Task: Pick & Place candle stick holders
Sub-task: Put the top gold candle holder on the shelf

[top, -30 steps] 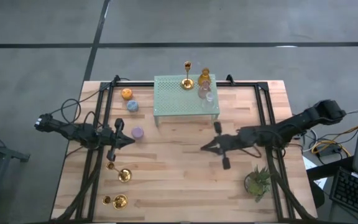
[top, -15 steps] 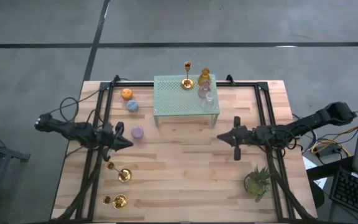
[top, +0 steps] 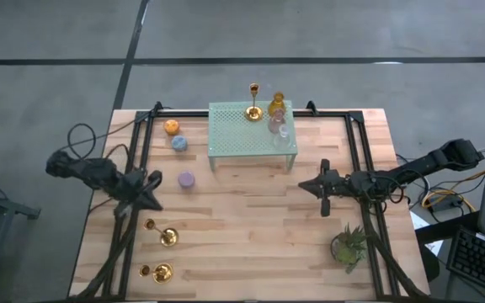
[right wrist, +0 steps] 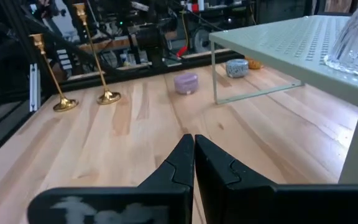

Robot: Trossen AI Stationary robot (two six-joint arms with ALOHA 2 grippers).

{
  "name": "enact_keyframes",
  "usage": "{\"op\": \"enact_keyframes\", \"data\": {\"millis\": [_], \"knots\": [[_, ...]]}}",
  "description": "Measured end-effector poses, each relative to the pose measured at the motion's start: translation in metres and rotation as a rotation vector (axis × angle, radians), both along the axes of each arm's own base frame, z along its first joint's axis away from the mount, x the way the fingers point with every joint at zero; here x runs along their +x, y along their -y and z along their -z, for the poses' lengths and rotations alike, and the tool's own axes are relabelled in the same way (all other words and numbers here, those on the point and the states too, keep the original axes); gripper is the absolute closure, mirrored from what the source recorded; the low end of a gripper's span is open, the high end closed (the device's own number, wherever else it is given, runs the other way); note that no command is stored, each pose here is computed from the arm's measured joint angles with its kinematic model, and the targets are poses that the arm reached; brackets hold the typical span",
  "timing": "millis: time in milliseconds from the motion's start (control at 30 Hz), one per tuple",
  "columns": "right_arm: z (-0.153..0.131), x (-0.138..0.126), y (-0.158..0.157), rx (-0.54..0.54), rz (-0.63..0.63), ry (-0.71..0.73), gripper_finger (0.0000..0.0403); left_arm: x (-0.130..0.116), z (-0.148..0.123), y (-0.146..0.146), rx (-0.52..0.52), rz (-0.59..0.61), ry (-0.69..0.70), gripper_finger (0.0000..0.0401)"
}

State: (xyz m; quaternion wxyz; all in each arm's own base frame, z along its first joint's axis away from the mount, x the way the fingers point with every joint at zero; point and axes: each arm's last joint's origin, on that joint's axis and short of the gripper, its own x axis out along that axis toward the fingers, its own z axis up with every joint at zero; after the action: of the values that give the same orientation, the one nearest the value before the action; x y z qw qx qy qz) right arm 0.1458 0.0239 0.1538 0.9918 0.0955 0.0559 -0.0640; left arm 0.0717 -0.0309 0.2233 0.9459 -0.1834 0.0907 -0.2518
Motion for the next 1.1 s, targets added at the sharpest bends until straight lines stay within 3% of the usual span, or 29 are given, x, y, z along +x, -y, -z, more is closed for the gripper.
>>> {"op": "enact_keyframes", "data": {"millis": [67, 267, 367, 633, 800, 900, 1100], "knots": [[-0.001, 0.0, 0.0, 0.001, 0.0, 0.003, 0.0394, -0.004, -0.001, -0.001, 0.022, 0.017, -0.095, 0.0397], [-0.004, 0.001, 0.0, 0.004, 0.0, 0.027, 0.0394, -0.025, -0.013, -0.011, 0.09, -0.115, -0.516, 0.0398], [-0.004, 0.001, 0.0, 0.007, 0.0, 0.033, 0.0394, -0.022, -0.024, -0.01, 0.038, -0.141, -0.603, 0.0399], [-0.005, 0.001, 0.0, 0.005, -0.001, 0.035, 0.0394, 0.005, 0.0, 0.011, 0.045, 0.094, -0.958, 0.0399], [-0.004, 0.001, 0.0, 0.005, -0.001, 0.033, 0.0394, 0.02, 0.001, 0.027, 0.06, 0.164, -0.966, 0.0395], [-0.004, 0.001, 0.0, 0.003, -0.001, 0.027, 0.0394, 0.029, -0.004, 0.037, 0.018, 0.196, -0.907, 0.0389], [-0.003, 0.001, 0.0, 0.002, -0.001, 0.019, 0.0394, 0.032, -0.01, 0.044, -0.015, 0.183, -0.836, 0.036]]}}
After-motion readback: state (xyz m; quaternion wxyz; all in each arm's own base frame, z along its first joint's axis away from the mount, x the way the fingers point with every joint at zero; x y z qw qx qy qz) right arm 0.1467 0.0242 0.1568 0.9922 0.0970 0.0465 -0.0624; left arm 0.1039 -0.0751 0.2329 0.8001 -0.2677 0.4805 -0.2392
